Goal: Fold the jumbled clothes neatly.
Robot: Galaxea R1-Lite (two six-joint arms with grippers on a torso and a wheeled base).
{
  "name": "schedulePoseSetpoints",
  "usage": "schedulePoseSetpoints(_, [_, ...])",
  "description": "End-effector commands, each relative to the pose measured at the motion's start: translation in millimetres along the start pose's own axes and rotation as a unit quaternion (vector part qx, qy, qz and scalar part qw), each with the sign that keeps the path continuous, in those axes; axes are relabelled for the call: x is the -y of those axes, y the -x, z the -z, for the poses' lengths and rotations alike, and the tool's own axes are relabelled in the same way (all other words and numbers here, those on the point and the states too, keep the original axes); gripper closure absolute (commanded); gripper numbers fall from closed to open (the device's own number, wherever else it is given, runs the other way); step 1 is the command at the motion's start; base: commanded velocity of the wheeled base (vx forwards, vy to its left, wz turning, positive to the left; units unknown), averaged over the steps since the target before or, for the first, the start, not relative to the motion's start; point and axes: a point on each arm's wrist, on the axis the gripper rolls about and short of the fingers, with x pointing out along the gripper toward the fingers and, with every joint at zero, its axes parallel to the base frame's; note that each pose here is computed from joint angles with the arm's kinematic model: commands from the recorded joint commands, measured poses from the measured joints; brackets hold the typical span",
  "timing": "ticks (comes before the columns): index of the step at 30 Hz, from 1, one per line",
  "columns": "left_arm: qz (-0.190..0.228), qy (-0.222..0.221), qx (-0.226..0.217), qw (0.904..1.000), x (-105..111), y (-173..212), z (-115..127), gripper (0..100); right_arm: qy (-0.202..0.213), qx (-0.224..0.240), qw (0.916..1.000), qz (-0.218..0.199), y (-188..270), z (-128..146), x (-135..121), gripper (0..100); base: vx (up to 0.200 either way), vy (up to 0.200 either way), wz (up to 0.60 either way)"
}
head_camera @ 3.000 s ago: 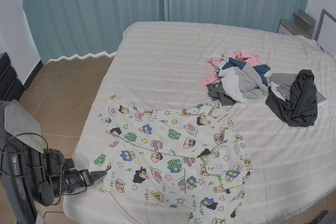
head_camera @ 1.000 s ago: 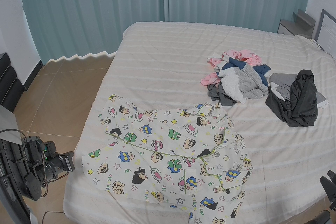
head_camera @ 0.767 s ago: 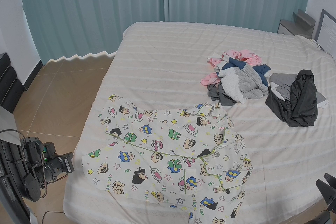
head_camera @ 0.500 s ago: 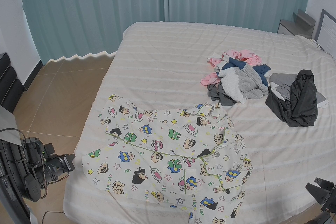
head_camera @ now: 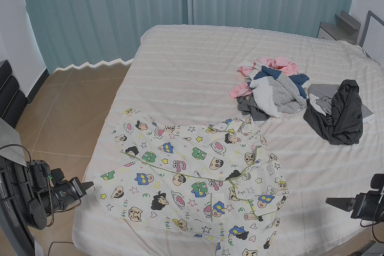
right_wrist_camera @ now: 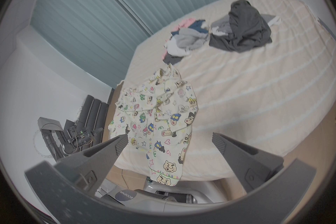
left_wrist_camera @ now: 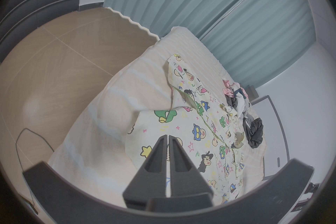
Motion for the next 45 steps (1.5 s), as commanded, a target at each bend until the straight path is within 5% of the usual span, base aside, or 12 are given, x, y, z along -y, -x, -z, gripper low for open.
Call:
schedulePoseSetpoints(1, [0.001,0.046,-0.030,0.9985,-19,0,7,100,-0.046,-0.102,0.9929,0.041,-67,-29,15,0,0.000,0.000,0.00])
schedulePoseSetpoints(15, [0.015,0.054,-0.052,0.9971,-22,-3,12,100,-0.070,-0.148,0.9849,0.056,-163,-75,30,0,0.000,0.000,0.00])
schedulePoseSetpoints(23, [0.006,0.029,-0.064,0.9975,-27,-6,17,100,-0.070,-0.111,0.9908,0.033,-217,-75,42,0,0.000,0.000,0.00])
schedulePoseSetpoints(45, [0.006,0.025,-0.066,0.9975,-28,-7,18,100,-0.065,-0.109,0.9919,0.009,-256,-72,34,0,0.000,0.000,0.00])
